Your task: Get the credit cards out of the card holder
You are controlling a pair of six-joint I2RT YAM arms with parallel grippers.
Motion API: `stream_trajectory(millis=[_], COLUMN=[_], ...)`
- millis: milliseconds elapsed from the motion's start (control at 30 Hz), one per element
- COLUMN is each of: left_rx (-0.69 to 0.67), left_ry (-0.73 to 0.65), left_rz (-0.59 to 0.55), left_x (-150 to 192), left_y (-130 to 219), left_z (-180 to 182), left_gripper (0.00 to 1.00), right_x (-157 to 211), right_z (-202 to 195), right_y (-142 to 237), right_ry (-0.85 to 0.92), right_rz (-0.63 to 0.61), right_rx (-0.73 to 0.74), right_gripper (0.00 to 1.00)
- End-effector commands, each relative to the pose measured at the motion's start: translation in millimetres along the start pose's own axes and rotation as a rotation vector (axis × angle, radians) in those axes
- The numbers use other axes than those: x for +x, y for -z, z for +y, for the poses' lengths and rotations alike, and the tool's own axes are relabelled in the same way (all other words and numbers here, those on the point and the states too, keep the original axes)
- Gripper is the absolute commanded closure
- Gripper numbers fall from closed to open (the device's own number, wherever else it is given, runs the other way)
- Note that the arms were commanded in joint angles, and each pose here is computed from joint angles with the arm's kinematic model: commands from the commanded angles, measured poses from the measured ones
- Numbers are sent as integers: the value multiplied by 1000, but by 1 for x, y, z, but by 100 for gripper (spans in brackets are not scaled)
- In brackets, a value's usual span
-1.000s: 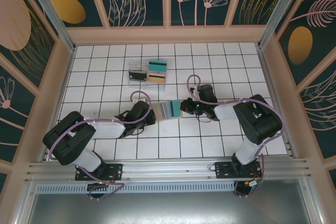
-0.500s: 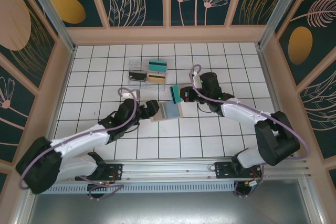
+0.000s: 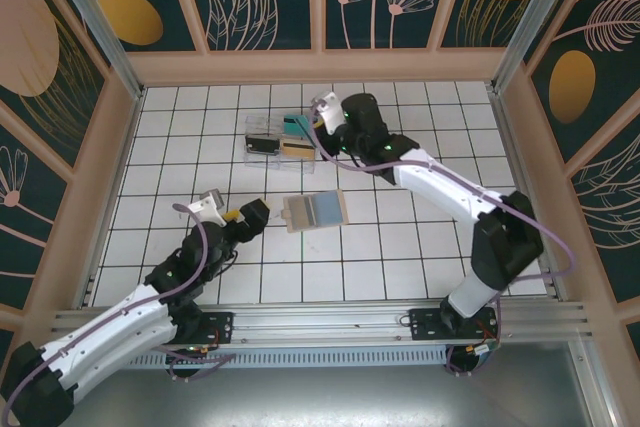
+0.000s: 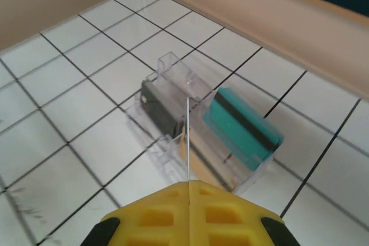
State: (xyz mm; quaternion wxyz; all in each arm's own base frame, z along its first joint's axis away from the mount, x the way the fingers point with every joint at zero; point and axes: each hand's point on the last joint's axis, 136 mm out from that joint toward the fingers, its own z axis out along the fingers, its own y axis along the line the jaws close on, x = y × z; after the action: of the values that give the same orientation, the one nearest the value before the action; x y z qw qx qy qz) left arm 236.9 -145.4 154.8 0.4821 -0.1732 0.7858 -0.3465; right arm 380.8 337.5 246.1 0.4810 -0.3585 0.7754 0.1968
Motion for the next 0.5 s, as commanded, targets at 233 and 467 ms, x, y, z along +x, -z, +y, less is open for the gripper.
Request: stream_trajectory(millis=[233, 467], left_rx=[-38, -45], left_ry=[17, 19], left_rz=[-55, -67], left_x=[-5, -6], left_y=[19, 27], left_z=[25, 31], left_gripper=[1, 1], right_x=[-3, 3], right_z=[-9, -21], right_y=[-60, -77], right_ry=[476, 623], right_rz=[238, 283], right_rx=[116, 179], right_gripper=[100, 100])
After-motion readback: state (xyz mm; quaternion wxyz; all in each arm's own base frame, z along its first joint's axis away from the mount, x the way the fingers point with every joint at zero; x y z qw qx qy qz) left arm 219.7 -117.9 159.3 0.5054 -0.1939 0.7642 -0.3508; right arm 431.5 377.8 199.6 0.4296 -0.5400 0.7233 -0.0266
